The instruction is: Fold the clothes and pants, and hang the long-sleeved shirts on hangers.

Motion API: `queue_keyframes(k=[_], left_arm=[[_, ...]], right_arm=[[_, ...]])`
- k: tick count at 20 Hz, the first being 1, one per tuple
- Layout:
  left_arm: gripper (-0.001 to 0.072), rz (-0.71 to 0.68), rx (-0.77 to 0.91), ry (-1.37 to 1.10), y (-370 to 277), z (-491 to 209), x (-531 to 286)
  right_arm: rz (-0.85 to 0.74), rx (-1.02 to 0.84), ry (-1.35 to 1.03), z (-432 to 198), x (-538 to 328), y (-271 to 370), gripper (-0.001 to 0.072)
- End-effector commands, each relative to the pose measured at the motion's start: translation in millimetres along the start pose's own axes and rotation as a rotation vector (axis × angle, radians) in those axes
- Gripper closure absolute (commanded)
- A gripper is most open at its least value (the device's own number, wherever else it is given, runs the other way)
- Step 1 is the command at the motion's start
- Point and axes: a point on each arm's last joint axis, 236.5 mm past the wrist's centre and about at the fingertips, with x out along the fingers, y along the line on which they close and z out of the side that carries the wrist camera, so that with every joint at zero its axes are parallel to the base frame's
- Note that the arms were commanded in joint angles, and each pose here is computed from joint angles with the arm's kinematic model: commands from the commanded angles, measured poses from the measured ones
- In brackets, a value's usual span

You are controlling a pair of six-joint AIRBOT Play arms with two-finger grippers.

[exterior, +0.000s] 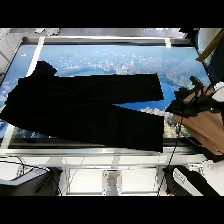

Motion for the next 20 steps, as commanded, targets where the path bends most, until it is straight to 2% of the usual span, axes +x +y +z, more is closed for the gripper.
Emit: queue_keyframes(k=[1,7,15,18,20], left_arm=[[0.0007,-0.188,-0.05,0.055,-33,11,36],[0.0007,-0.322,-0.055,0.082,-61,40,62],[0.0018,-0.411,-0.025,0.109,-92,44,92],[0.018,-0.458,-0.012,0.122,-119,40,95],[0.0619,-0.467,0.017,0.118,-127,40,94]], right_arm=[[0.16,0.047,-0.081,-16,-7,39,0.027],[0.172,0.085,-0.282,1,-45,54,0.0271],[0.189,0.101,-0.351,-4,-67,63,0.0271],[0.192,0.114,-0.352,-5,-68,64,0.0271],[0.191,0.114,-0.351,-5,-68,64,0.0271]])
